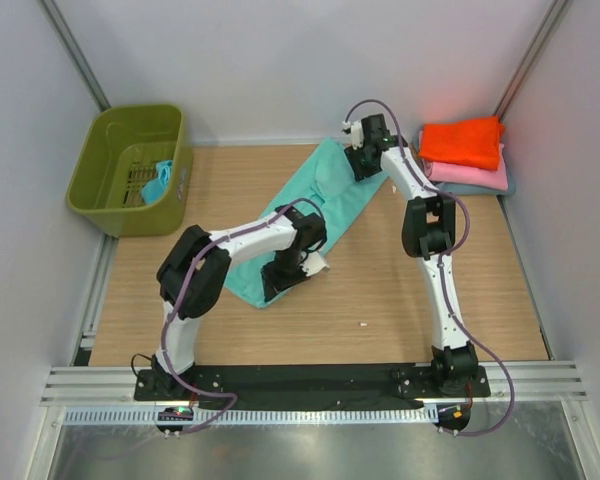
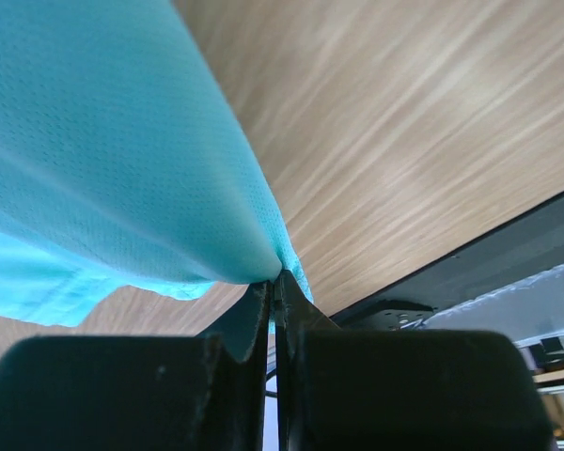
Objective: Fold and stack the t-shirts
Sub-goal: Fold the tshirt
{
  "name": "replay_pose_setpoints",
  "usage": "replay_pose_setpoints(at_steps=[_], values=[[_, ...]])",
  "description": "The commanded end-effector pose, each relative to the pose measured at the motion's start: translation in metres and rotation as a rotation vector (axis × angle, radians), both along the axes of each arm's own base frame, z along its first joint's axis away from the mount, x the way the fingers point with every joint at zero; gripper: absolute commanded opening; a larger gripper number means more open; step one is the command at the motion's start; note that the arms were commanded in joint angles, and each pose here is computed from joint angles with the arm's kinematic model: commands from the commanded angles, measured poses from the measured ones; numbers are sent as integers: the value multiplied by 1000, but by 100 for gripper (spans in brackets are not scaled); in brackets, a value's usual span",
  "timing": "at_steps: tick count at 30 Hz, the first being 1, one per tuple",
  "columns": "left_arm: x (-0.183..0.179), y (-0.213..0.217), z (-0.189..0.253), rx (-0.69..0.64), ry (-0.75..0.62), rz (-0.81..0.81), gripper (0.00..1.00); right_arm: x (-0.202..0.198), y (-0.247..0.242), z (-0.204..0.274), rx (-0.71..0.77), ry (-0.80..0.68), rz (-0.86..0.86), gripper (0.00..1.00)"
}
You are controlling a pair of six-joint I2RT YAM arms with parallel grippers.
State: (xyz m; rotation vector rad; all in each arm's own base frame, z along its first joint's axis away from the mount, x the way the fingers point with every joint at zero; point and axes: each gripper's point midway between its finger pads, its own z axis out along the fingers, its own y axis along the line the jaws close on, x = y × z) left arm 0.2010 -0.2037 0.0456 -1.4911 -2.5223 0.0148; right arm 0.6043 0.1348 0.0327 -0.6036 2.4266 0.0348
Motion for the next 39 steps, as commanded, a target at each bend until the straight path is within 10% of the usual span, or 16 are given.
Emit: replay_pose_setpoints(at_steps=[1,29,39], values=[[-20,-35,8,-37,25,-67,1,14,25,-1,46,-54,16,49],[-58,-167,-12,-113,-51,-359,0,9,62,36,178,-105,50,49],[-37,-194,5,-146,-212,-393,16,6,29,176,162,-369,-23,55]])
